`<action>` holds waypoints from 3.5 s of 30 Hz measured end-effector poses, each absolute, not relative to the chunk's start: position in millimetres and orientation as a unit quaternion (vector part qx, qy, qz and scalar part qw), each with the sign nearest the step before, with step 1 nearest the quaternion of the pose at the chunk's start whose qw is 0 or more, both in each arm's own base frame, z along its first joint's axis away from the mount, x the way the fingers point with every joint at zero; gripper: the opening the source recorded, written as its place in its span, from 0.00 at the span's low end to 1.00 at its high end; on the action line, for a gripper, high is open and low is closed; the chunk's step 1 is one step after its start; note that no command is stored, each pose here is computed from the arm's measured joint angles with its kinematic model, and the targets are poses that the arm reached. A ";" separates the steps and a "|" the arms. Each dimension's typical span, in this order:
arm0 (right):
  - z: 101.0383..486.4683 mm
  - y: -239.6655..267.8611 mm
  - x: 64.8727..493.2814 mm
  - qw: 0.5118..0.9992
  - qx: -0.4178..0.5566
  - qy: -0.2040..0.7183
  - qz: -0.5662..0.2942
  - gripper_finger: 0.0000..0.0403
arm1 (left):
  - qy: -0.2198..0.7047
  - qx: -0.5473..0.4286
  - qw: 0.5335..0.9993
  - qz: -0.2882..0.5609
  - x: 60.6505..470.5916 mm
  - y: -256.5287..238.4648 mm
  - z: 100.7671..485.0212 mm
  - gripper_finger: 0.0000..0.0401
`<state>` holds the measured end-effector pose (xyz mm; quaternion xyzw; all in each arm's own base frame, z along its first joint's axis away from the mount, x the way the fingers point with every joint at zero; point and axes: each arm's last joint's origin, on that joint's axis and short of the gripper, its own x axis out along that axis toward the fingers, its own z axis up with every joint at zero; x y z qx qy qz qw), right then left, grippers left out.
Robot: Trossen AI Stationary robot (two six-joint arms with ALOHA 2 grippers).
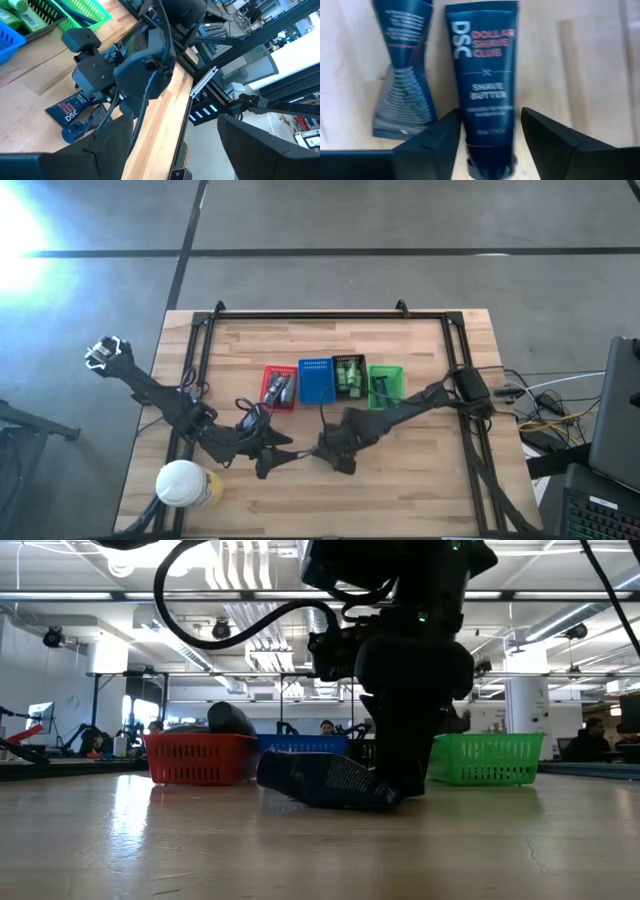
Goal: Pick & Place Travel size toiletries
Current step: Put the black shave cream into the blue bin
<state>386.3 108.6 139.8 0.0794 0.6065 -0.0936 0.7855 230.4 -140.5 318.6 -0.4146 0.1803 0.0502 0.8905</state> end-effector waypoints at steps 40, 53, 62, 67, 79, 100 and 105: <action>197.2 -16.5 412.4 0.739 0.469 0.368 -0.312 0.26 | 0.074 -0.372 0.925 0.001 210.5 -144.2 357.0 0.73; 195.9 -22.4 414.4 0.742 0.464 0.334 -0.350 0.47 | 0.073 -0.374 0.924 -0.002 209.8 -144.8 357.5 0.73; 222.0 -6.9 404.6 0.785 0.411 0.351 -0.303 0.62 | 0.086 -0.393 0.916 -0.001 212.9 -147.8 350.5 0.73; 247.7 27.6 384.8 0.822 0.330 0.394 -0.245 0.67 | 0.086 -0.397 0.914 -0.004 215.4 -149.8 348.7 0.73; 244.6 142.3 348.1 0.834 0.235 0.483 -0.128 0.68 | 0.111 -0.390 0.914 -0.026 214.2 -164.7 340.7 0.73; 239.3 192.9 281.9 0.780 0.188 0.551 -0.228 0.70 | 0.286 -0.182 0.939 -0.059 270.6 -189.5 263.6 0.71; 244.9 176.6 261.5 0.771 0.138 0.569 -0.249 0.73 | 0.297 -0.045 0.952 -0.055 302.8 -176.6 253.7 0.70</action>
